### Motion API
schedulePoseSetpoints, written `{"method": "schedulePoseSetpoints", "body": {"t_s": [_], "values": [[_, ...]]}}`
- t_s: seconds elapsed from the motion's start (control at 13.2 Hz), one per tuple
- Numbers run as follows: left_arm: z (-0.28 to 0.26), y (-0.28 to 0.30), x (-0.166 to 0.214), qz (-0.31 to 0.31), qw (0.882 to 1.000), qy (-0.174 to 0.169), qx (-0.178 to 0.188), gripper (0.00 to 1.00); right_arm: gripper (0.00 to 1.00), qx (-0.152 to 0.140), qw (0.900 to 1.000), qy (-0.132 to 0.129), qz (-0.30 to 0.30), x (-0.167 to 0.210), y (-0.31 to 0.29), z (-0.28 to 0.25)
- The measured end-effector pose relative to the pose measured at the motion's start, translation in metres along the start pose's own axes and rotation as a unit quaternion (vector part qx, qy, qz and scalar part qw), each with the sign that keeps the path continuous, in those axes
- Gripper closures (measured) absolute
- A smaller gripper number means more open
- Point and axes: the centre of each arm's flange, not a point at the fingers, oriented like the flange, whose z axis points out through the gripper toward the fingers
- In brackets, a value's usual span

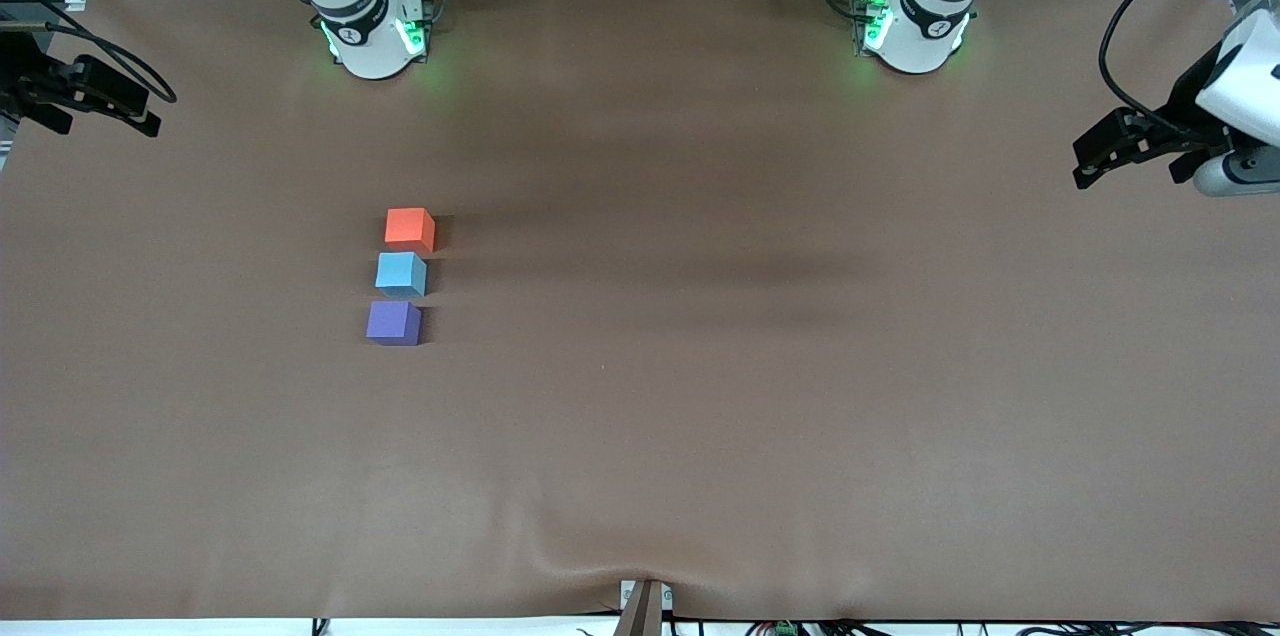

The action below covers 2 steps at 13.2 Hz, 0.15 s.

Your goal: Place blue block between orange and purple blocks

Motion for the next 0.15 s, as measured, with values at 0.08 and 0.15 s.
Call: {"method": "schedulePoseSetpoints", "body": {"t_s": [0.08, 0.15], "values": [[0.0006, 0.0006, -0.0011, 0.001, 1.0, -0.004, 0.001, 0.0, 0.0, 0.0, 1.0, 0.001, -0.001, 0.0, 0.0, -0.0003], [0.0014, 0.0008, -0.0021, 0.002, 1.0, -0.008, 0.001, 0.0, 0.0, 0.0, 1.0, 0.001, -0.002, 0.0001, 0.0001, -0.0003]]}}
